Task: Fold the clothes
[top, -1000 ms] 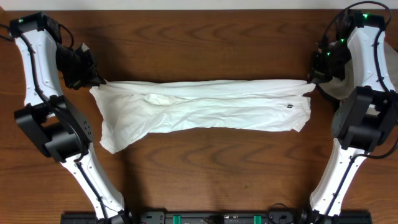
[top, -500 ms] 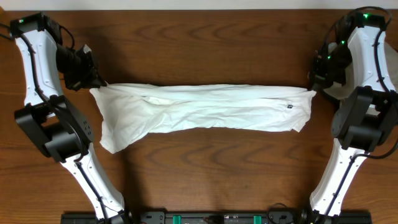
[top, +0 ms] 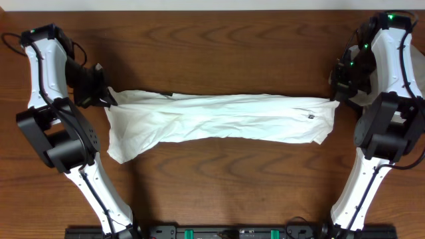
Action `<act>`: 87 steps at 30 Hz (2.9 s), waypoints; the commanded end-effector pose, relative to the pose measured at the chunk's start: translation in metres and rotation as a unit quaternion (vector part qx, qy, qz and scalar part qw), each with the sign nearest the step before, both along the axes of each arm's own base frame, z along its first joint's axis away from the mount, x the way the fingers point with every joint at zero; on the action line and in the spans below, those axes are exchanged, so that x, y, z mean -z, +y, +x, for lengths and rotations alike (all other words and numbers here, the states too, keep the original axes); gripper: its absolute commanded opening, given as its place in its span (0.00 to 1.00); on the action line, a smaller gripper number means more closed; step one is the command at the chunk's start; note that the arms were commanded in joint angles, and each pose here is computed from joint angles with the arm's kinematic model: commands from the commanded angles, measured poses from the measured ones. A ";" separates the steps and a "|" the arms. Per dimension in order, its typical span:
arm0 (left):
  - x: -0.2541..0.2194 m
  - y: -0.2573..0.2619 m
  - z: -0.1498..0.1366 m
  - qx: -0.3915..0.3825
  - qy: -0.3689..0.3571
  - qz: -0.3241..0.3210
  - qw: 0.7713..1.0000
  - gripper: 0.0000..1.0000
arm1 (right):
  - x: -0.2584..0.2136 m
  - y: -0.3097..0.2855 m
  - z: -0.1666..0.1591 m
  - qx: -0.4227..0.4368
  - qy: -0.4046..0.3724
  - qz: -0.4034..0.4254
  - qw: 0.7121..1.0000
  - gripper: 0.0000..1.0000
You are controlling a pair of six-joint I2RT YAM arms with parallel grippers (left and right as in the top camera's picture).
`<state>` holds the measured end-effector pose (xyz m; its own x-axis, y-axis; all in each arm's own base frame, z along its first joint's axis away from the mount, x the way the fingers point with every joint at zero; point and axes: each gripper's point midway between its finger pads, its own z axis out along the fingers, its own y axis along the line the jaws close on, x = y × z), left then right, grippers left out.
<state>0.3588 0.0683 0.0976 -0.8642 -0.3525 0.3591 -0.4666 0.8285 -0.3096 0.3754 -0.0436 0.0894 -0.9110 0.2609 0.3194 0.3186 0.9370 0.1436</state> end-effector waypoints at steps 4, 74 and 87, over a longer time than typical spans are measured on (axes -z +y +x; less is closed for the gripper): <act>-0.005 0.000 -0.020 0.009 0.043 0.002 0.999 0.06 | -0.010 -0.009 0.001 0.009 -0.013 -0.017 1.000 0.01; -0.187 -0.189 -0.070 0.255 -0.340 0.028 0.905 1.00 | -0.142 0.034 -0.036 -0.053 -0.207 -0.057 0.975 0.99; -0.066 -0.278 -0.062 0.284 -0.305 -0.037 0.908 1.00 | -0.033 0.014 -0.056 -0.022 -0.123 -0.051 0.991 0.99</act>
